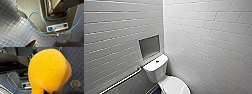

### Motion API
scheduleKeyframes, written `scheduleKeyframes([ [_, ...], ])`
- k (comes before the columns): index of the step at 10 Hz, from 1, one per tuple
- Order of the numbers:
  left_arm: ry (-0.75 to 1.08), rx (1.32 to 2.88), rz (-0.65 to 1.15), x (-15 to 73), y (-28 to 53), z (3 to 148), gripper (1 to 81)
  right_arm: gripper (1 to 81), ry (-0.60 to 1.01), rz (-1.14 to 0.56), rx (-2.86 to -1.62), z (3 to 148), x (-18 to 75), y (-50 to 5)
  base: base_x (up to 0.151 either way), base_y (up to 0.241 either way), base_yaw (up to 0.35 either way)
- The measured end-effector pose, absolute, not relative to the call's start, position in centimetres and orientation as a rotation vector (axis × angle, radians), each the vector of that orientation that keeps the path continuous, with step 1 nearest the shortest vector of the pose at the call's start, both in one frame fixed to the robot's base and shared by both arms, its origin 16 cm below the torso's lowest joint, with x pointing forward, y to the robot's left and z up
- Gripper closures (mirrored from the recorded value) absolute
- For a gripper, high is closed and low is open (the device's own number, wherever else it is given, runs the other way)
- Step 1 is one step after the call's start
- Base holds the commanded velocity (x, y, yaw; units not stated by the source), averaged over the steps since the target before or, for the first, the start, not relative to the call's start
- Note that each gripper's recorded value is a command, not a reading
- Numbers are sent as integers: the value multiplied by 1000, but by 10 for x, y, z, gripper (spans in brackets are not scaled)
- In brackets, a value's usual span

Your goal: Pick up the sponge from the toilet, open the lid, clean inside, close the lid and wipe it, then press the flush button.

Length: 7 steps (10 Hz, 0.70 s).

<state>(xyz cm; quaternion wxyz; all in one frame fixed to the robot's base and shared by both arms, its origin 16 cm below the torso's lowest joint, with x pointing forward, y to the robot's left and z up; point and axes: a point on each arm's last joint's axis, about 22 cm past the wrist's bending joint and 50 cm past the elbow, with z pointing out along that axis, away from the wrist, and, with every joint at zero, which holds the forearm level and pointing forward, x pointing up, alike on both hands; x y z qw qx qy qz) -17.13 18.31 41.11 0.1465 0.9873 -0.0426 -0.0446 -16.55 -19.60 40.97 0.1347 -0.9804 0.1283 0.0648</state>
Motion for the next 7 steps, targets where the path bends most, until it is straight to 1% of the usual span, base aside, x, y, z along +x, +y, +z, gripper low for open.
scheduleKeyframes([
  [2,-119,2837,-80,-147,179,408,10,811,367,186,-2849,409,-165,-200,0,0,0],
  [4,-111,2803,-101,-158,162,412,10,811,348,192,-2830,413,-176,-189,0,0,0],
  [7,-114,2804,-96,-155,163,412,10,811,320,185,-2734,425,-176,-158,0,0,0],
])
